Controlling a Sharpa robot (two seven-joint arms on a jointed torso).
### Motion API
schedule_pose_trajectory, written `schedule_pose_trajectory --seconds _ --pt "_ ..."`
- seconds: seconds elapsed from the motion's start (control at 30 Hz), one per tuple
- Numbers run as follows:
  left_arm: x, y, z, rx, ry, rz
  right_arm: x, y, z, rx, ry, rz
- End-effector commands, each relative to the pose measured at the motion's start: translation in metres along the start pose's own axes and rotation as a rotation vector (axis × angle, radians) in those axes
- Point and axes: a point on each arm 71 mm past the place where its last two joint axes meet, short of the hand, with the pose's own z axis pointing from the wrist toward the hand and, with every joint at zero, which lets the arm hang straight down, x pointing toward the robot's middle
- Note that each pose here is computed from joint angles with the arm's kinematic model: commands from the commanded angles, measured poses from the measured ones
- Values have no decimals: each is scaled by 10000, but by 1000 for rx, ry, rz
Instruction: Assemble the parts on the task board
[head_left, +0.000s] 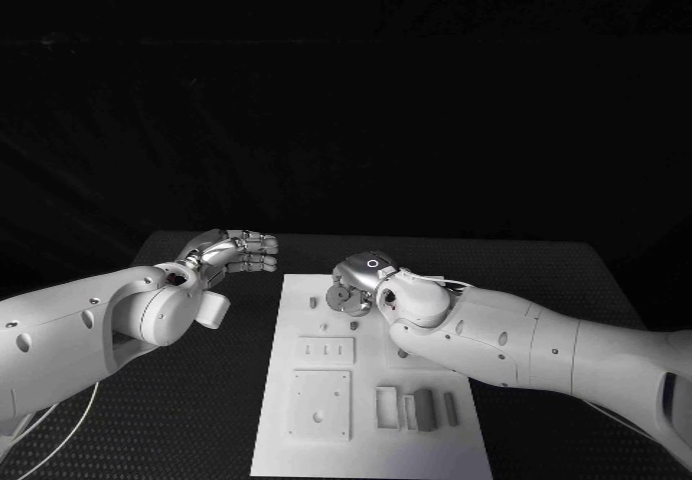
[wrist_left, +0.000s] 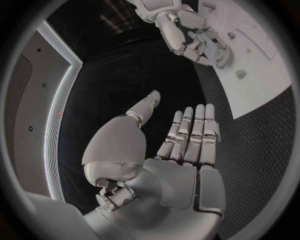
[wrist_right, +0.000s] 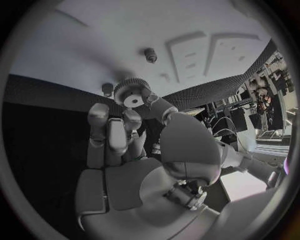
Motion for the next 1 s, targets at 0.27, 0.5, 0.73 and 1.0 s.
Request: schedule_pose_trajectory --seconds 0.27,0.5,0.73,1.0 --pt "27 -19 11 11 15 0 88 -60 28 18 22 -21" --pt "37 -19 16 10 18 0 98 -30 44 20 27 -13" --pt "45 -17 17 7 23 -1 108 -10 61 18 33 -7" --pt "40 -17 15 6 22 -1 124 -7 68 19 36 20"
